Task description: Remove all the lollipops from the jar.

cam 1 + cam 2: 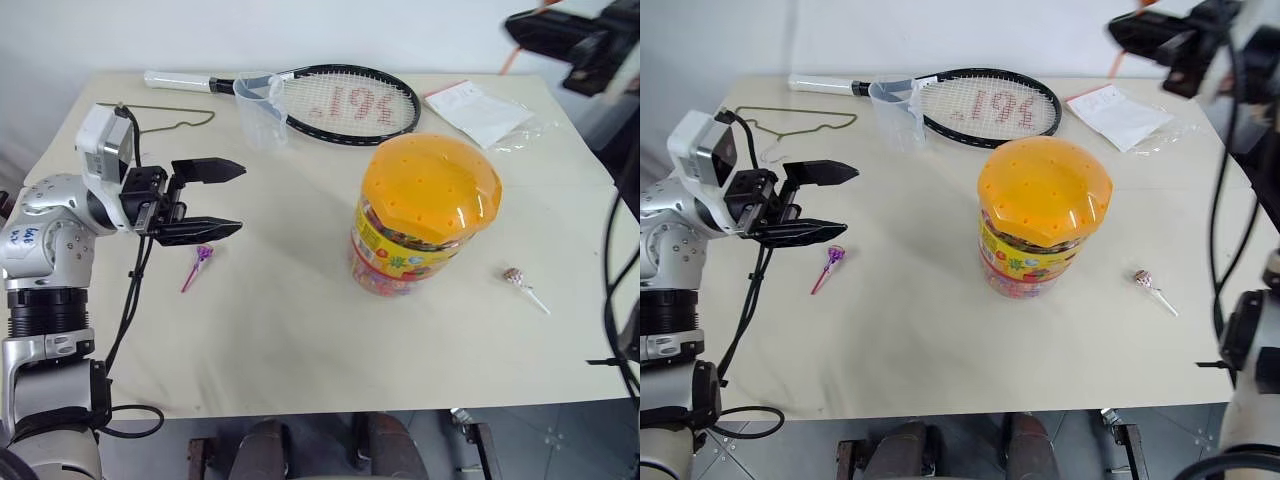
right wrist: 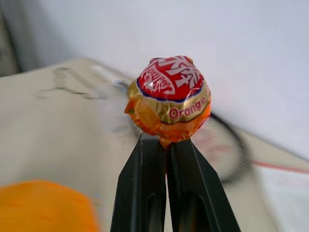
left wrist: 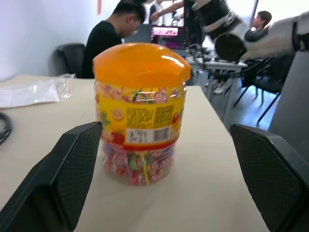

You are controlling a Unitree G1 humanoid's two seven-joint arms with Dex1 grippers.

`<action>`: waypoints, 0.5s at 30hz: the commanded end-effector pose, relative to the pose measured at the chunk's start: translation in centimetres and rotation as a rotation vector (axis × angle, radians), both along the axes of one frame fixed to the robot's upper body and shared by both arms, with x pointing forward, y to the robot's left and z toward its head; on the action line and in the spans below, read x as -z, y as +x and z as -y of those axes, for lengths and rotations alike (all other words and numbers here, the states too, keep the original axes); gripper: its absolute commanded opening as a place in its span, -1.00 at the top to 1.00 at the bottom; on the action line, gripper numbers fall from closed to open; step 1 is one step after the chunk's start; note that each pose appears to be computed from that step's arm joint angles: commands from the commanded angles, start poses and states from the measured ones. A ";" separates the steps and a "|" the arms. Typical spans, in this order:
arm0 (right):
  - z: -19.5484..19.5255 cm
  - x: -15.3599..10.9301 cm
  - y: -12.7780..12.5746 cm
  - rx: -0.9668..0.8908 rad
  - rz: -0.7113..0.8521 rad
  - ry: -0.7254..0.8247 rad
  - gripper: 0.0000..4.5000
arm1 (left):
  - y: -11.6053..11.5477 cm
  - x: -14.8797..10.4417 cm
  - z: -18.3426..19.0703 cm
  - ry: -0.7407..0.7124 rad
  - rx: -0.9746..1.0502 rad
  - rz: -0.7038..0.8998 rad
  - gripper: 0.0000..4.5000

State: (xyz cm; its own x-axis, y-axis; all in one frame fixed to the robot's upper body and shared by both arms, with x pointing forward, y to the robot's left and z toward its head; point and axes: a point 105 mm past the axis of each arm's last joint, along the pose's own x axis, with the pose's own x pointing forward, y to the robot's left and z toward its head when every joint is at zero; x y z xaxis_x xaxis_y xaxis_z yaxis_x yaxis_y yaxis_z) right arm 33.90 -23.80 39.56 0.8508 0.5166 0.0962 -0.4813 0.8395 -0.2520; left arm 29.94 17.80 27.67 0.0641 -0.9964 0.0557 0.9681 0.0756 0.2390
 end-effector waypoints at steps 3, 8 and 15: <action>10.8 7.9 -1.5 0.397 -0.299 -0.045 0.99 | -0.2 0.2 -1.2 0.000 -0.056 0.003 -1.00; 15.9 15.4 -3.5 0.535 -0.547 -0.072 0.99 | 1.7 1.3 -2.1 0.018 -0.206 -0.064 -1.00; 20.0 21.2 -4.1 0.700 -0.680 -0.040 0.99 | 2.6 2.1 -2.6 0.021 -0.298 -0.111 -1.00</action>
